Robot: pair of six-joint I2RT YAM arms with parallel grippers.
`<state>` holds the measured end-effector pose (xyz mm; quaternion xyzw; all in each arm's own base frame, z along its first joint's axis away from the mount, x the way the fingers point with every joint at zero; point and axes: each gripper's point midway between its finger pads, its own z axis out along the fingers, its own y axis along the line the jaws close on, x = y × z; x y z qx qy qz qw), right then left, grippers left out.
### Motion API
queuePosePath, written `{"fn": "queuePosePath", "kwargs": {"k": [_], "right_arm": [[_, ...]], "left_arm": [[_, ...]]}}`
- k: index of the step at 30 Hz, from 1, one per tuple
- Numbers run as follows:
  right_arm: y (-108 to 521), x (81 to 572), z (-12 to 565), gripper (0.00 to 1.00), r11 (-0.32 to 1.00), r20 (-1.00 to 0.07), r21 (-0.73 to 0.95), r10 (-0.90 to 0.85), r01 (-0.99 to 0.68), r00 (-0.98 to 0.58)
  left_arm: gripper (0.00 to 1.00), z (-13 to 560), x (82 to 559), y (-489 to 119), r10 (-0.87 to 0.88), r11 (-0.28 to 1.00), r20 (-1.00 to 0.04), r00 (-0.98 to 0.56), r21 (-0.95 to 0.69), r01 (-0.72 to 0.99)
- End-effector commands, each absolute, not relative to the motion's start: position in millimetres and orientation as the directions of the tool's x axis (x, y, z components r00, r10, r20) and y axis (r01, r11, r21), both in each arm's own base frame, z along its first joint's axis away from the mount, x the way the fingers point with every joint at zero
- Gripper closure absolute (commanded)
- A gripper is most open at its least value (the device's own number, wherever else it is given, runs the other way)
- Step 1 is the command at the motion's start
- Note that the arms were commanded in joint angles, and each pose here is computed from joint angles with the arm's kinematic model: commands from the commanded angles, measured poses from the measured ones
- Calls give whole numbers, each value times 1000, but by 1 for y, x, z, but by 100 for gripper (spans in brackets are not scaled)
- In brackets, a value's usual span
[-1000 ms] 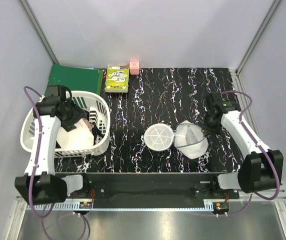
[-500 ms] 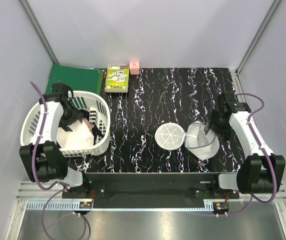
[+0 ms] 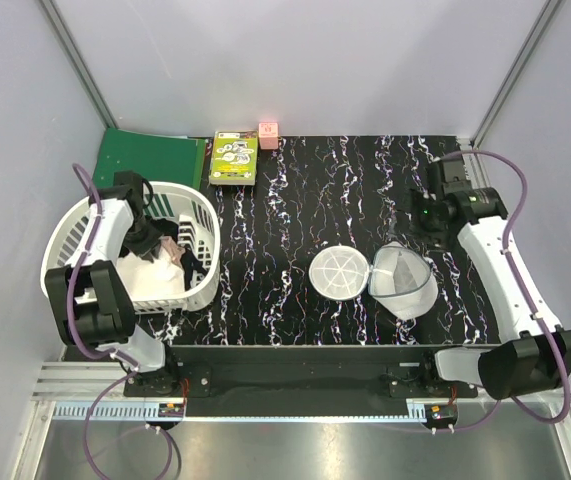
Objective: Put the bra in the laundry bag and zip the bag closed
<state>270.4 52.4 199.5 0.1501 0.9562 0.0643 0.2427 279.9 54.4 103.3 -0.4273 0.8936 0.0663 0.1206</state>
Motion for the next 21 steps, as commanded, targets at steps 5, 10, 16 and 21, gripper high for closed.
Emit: {"fn": "queuePosePath", "kwargs": {"k": [5, 10, 16, 21], "right_arm": [[137, 278, 228, 0, 960, -459, 280, 130, -4, -879], [174, 276, 238, 0, 915, -440, 380, 48, -137, -897], [197, 273, 245, 0, 876, -439, 431, -5, -216, -898], [215, 272, 267, 0, 810, -475, 507, -25, -296, -880]], "left_arm": [[100, 147, 279, 68, -709, 634, -406, -576, -10, -773], [100, 207, 265, 63, -696, 639, -522, -494, -134, -758], [100, 284, 260, 32, -705, 675, -595, -387, -394, -624], [100, 375, 282, -20, -655, 754, -666, -356, -608, -249]]}}
